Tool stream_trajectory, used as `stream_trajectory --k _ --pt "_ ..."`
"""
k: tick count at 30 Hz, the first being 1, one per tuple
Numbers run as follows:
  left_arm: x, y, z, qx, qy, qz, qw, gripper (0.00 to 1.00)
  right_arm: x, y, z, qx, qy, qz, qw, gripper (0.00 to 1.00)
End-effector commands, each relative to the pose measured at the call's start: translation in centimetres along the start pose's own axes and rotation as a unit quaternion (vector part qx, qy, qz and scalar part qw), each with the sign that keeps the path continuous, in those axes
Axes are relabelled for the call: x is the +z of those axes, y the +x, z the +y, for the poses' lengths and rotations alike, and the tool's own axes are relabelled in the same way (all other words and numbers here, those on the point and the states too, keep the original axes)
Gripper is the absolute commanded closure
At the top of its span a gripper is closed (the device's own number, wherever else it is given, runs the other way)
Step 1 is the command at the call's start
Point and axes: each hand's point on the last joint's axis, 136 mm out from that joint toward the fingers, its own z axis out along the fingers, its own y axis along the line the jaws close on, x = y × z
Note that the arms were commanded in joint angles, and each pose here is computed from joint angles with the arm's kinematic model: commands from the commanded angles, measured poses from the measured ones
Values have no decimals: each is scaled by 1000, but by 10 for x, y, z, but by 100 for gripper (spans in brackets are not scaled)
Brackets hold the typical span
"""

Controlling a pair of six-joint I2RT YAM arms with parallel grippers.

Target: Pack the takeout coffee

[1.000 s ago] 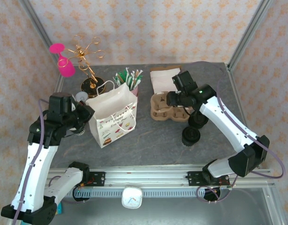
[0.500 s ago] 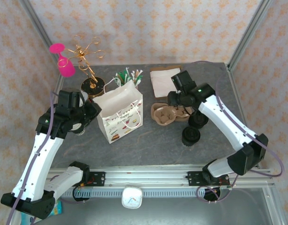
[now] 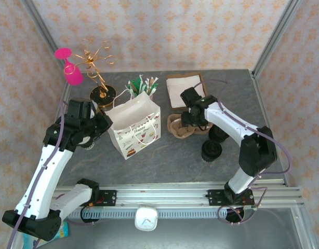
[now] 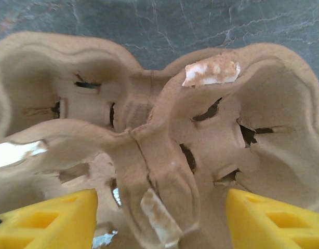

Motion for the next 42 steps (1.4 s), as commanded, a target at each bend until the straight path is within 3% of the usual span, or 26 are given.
stream_trajectory --k 1,12,21,31,42 --pt "-4 -3 7 21 -25 -11 999 95 9 -3 -1 -7 7 1 1000 35" --pt "-6 -5 7 33 -30 -15 999 80 26 6 3 -9 -4 26 1000 48" --pt "-14 -10 3 40 -25 -25 999 75 17 -2 7 -5 -15 10 1000 58" --pt "-19 -12 14 55 -58 -32 996 70 -21 -25 13 6 -38 -24 999 60" --pt "-18 -7 12 70 -48 -21 996 70 -73 -44 25 13 -67 -63 996 60"
